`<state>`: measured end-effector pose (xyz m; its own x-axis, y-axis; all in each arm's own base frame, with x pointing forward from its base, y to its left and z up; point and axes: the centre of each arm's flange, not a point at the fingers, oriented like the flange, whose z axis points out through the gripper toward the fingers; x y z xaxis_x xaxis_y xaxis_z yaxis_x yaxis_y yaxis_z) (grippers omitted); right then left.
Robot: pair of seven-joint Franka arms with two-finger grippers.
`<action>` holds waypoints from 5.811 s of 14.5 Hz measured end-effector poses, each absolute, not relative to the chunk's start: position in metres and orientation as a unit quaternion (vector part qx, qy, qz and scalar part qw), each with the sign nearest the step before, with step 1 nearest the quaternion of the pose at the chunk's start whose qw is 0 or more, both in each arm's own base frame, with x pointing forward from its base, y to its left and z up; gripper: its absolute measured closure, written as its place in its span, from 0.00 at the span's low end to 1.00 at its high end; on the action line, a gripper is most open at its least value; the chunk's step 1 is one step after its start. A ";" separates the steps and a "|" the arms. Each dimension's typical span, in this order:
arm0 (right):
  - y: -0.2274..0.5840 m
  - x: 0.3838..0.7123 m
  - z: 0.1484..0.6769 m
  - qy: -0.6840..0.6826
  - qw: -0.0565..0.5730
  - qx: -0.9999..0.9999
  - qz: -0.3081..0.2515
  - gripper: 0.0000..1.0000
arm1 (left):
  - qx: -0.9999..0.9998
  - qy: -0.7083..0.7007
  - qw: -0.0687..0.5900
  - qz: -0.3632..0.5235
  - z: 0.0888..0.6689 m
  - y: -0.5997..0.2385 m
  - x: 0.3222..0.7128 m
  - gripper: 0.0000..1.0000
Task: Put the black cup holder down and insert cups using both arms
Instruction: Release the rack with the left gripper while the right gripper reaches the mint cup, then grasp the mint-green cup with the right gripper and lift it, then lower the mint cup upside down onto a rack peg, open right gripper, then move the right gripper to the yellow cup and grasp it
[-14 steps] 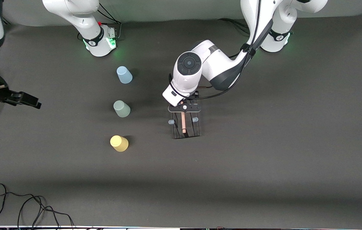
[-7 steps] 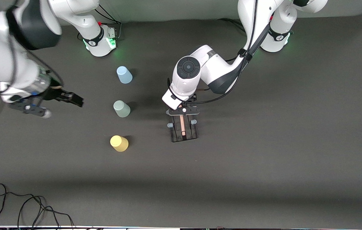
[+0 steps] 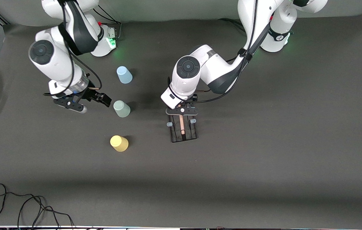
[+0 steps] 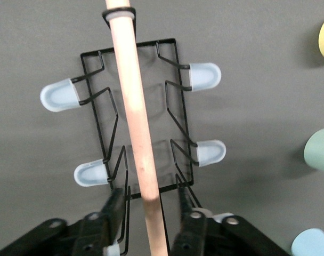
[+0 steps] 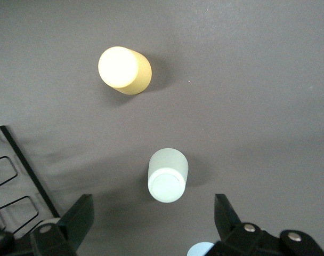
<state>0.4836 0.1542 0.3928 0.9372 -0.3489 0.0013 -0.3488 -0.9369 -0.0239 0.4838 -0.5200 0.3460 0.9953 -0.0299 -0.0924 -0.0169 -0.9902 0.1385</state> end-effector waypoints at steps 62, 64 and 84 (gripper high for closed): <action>0.430 0.458 0.337 0.225 -0.004 -0.974 0.036 0.00 | 0.998 -0.054 0.000 -0.038 0.602 -0.024 0.556 0.00; 0.421 0.470 0.347 0.231 0.001 -0.973 0.025 0.00 | 0.998 -0.054 0.000 -0.038 0.603 -0.024 0.556 0.00; 0.184 0.627 0.233 0.096 -0.012 -0.994 -0.054 0.00 | 0.998 -0.056 -0.007 -0.038 0.598 -0.024 0.560 0.00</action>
<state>0.6272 0.1843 0.2328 0.9756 -0.1897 0.1102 -0.1924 -0.9812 0.0140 0.5599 -0.0245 0.5984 0.9909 -0.1105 -0.0773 -0.1116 -0.9937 -0.0093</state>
